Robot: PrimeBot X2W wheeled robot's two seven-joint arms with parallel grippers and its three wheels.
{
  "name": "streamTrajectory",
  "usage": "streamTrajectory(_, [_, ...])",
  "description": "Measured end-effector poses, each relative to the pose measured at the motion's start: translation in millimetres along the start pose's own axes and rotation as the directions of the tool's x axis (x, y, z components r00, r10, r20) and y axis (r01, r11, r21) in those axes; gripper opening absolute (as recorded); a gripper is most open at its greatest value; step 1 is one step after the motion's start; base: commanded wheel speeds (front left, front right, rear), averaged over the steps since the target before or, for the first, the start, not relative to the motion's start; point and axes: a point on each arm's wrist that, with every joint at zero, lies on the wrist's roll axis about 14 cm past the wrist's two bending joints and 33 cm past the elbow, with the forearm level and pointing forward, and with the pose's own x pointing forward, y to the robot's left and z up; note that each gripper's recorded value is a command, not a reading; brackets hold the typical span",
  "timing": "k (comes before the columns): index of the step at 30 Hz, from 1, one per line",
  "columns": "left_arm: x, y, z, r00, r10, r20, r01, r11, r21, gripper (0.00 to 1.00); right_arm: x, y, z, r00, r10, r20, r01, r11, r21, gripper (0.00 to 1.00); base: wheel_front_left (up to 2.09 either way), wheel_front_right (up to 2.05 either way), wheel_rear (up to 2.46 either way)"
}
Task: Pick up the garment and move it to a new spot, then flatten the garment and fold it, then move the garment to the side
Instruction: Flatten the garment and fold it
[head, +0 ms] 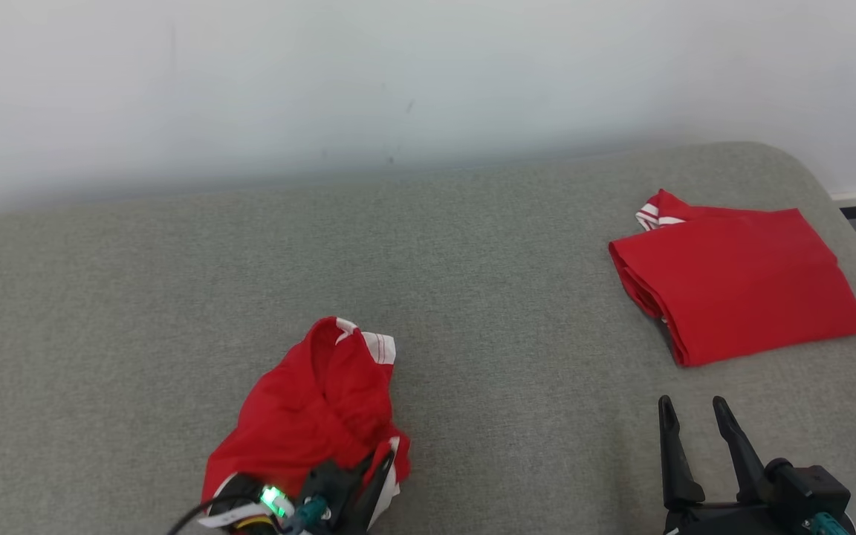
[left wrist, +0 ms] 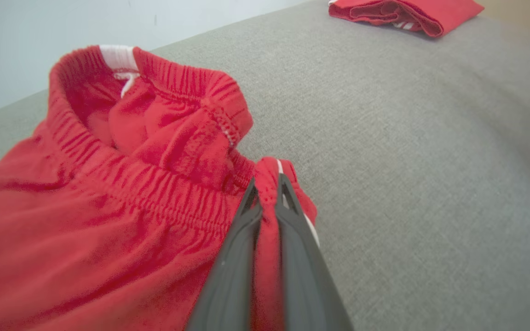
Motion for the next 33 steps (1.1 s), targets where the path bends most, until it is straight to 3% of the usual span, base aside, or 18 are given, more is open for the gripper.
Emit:
streamTrajectory(5, [9, 1, 51, 0.987, 0.009, 0.162, -0.003, 0.999, -0.041, 0.00, 2, 6, 1, 1.000, 0.020, 0.004, -0.020, 1.000, 0.001, 1.00, 0.00, 0.00, 0.00])
streamTrajectory(11, [5, -4, 174, 0.875, -0.024, 0.483, 0.029, 1.000, -0.003, 0.00, 7, 21, 4, 0.998, 0.066, 0.015, -0.066, 0.998, 0.003, 1.00, 0.00, 0.00, 0.00])
streamTrajectory(17, [-15, 4, 228, 0.789, 0.004, 0.615, -0.002, 1.000, -0.004, 0.00, 12, 27, 7, 0.996, 0.084, 0.023, -0.085, 0.996, 0.003, 1.00, 0.00, 0.00, 0.00])
streamTrajectory(20, [-22, 20, 225, 0.784, 0.067, 0.617, -0.047, 0.998, -0.048, 0.00, 14, 32, 5, 0.995, 0.099, 0.017, -0.099, 0.995, 0.004, 1.00, 0.00, 0.00, 0.00])
streamTrajectory(25, [-36, 63, 163, 0.833, 0.238, 0.499, -0.183, 0.970, -0.157, 0.00, 17, 39, 0, 0.993, 0.121, 0.003, -0.121, 0.993, 0.007, 1.00, 0.00, 0.00, 0.00])
streamTrajectory(29, [-56, 91, 107, 0.854, 0.359, 0.377, -0.303, 0.932, -0.201, 0.00, 20, 42, -3, 0.992, 0.129, -0.006, -0.129, 0.992, 0.008, 1.00, 0.00, 0.00, 0.00])
streamTrajectory(33, [-84, 117, 70, 0.827, 0.481, 0.292, -0.412, 0.871, -0.268, 0.00, 24, 45, -7, 0.990, 0.139, -0.017, -0.138, 0.990, 0.008, 1.00, 0.00, 0.00, 0.00])
